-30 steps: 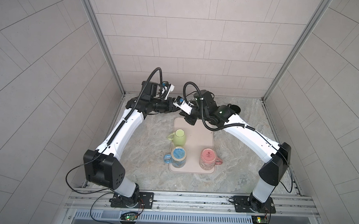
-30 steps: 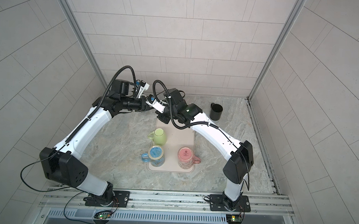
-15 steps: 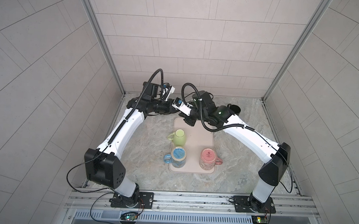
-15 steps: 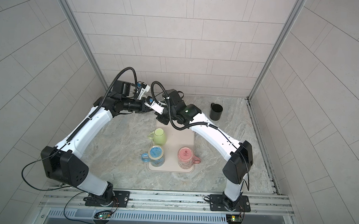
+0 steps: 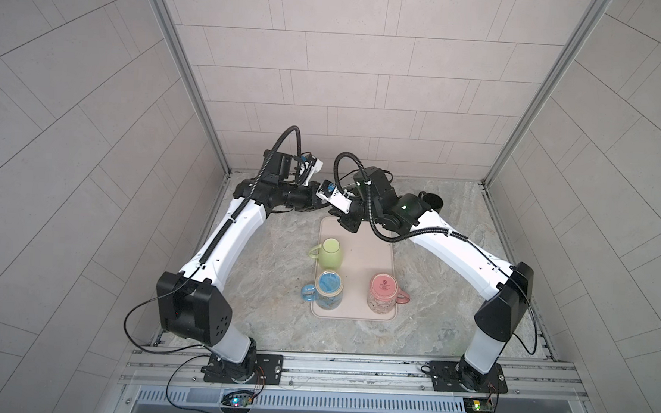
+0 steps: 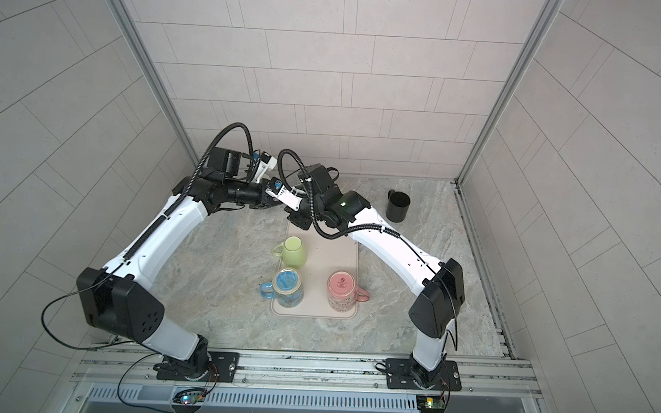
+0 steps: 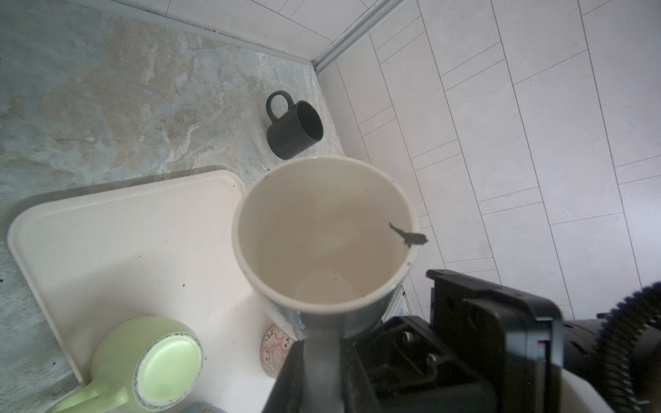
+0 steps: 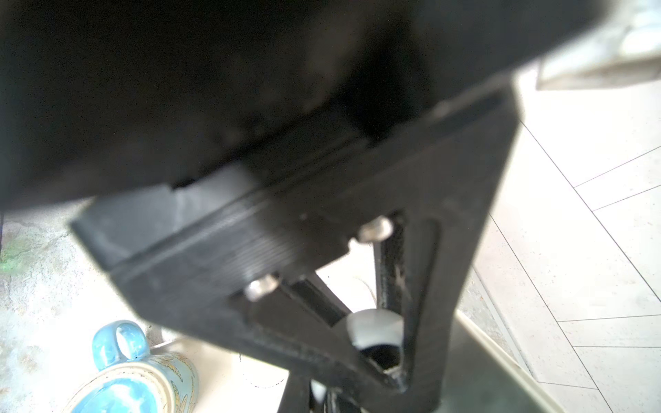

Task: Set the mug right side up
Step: 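Grasp the grey mug's handle with the left gripper while the right gripper holds it, then open and withdraw the right gripper while the left gripper holds the grey mug, then lower the grey mug upright beside the dark green mug with the left gripper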

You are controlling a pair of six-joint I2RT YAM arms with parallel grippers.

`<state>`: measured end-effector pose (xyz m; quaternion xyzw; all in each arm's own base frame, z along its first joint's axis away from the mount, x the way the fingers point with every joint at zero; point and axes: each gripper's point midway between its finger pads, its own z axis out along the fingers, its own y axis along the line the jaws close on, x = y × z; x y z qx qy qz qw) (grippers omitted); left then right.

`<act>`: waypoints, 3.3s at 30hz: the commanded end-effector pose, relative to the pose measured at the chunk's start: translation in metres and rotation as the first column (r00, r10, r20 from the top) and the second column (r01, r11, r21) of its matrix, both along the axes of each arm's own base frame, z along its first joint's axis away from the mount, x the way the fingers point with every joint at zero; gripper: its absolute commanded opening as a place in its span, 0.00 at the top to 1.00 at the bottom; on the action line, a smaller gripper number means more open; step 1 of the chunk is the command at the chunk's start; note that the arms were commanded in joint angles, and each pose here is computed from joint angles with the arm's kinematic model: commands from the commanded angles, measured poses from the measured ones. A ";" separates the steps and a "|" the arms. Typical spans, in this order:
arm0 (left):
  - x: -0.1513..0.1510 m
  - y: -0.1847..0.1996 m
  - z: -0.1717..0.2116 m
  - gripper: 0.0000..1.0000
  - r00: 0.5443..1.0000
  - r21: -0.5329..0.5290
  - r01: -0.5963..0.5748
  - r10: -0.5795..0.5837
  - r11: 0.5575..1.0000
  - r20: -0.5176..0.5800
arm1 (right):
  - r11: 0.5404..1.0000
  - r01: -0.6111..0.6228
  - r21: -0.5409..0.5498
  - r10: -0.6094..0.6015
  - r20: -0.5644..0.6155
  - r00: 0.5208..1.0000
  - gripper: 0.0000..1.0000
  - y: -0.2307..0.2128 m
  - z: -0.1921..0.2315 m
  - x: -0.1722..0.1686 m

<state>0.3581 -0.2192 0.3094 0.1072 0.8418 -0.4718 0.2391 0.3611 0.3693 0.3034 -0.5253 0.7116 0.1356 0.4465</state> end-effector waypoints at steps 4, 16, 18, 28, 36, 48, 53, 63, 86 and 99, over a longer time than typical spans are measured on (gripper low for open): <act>-0.002 0.001 -0.013 1.00 1.000 0.073 -0.005 0.005 0.997 -0.007 | 0.998 0.023 0.059 -0.033 0.162 0.986 1.00 0.007 0.044 0.019; 0.022 0.001 -0.018 1.00 0.998 0.082 -0.062 0.062 0.995 0.004 | 0.995 0.092 0.036 -0.096 0.145 0.985 0.99 0.008 0.016 0.041; 0.026 0.001 -0.019 1.00 0.998 0.087 -0.068 0.067 0.994 0.008 | 0.994 0.101 0.043 -0.106 0.144 0.984 0.97 0.007 0.016 0.044; 0.052 -0.004 -0.024 1.00 0.997 0.094 -0.079 0.079 0.992 0.007 | 0.989 0.142 0.038 -0.145 0.126 0.981 0.88 -0.003 0.003 0.068; 0.072 -0.008 -0.034 1.00 0.997 0.101 -0.075 0.076 0.992 -0.004 | 0.983 0.179 0.049 -0.183 0.099 0.978 0.83 -0.013 -0.006 0.093; 0.123 -0.003 -0.043 1.00 0.990 0.131 -0.138 0.135 0.982 0.034 | 0.972 0.230 0.053 -0.233 0.076 0.969 0.77 -0.035 -0.008 0.105; 0.143 0.006 -0.045 1.00 0.981 0.150 -0.190 0.180 0.970 0.077 | 0.967 0.246 0.061 -0.250 0.073 0.965 0.77 -0.044 -0.003 0.096; 0.179 0.027 -0.061 1.00 0.947 0.219 -0.313 0.284 0.924 0.153 | 0.942 0.327 0.071 -0.332 0.080 0.940 0.76 -0.076 0.008 0.075; 0.216 0.063 -0.118 1.00 0.808 0.257 -0.546 0.420 0.797 0.412 | 0.908 0.392 0.146 -0.403 0.056 0.913 0.76 -0.105 0.015 0.043; 0.208 0.058 -0.146 1.00 0.778 0.296 -0.555 0.358 0.778 0.516 | 0.902 0.401 0.161 -0.412 0.044 0.910 0.77 -0.108 0.011 0.044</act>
